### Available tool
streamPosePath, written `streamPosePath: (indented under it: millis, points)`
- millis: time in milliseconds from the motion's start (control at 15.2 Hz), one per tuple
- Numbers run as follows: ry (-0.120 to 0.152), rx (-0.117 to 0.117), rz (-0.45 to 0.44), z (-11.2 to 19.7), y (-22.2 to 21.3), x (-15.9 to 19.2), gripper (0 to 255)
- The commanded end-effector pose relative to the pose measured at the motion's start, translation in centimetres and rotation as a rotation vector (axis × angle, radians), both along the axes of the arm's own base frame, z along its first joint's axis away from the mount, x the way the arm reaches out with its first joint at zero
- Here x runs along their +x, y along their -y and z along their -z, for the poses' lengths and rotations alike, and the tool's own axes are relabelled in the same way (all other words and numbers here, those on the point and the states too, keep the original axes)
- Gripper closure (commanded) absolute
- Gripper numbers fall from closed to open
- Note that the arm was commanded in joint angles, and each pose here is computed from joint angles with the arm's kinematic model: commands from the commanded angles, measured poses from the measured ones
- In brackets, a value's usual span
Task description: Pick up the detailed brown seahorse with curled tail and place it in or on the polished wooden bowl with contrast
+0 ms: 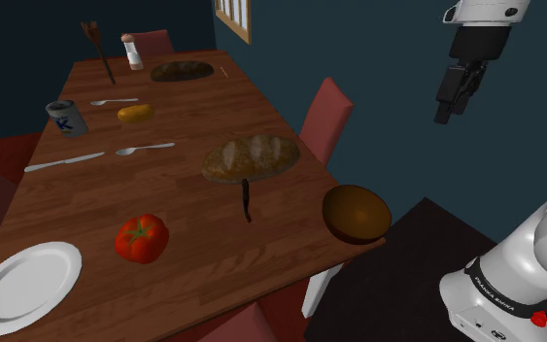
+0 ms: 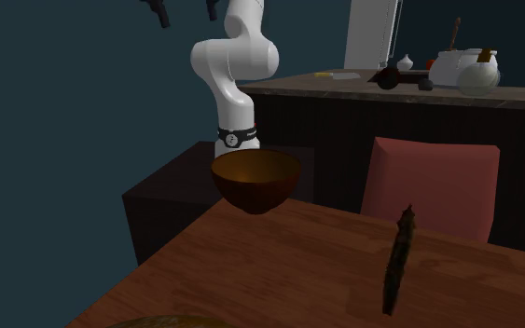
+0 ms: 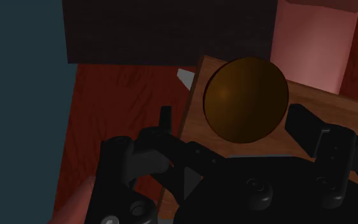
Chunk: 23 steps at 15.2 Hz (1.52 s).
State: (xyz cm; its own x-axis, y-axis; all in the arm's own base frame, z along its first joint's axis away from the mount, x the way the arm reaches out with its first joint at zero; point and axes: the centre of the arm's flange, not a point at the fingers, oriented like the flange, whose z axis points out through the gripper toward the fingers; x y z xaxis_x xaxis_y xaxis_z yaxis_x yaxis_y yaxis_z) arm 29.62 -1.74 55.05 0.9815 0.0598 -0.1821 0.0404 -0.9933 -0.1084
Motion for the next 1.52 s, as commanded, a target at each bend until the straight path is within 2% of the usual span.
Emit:
streamPosePath:
  millis: [0,1452]
  points:
    - [0.0,0.0,0.0,0.0,0.0,0.0,0]
    - [0.161,-0.11,0.114,11.7,-23.5,12.0,0]
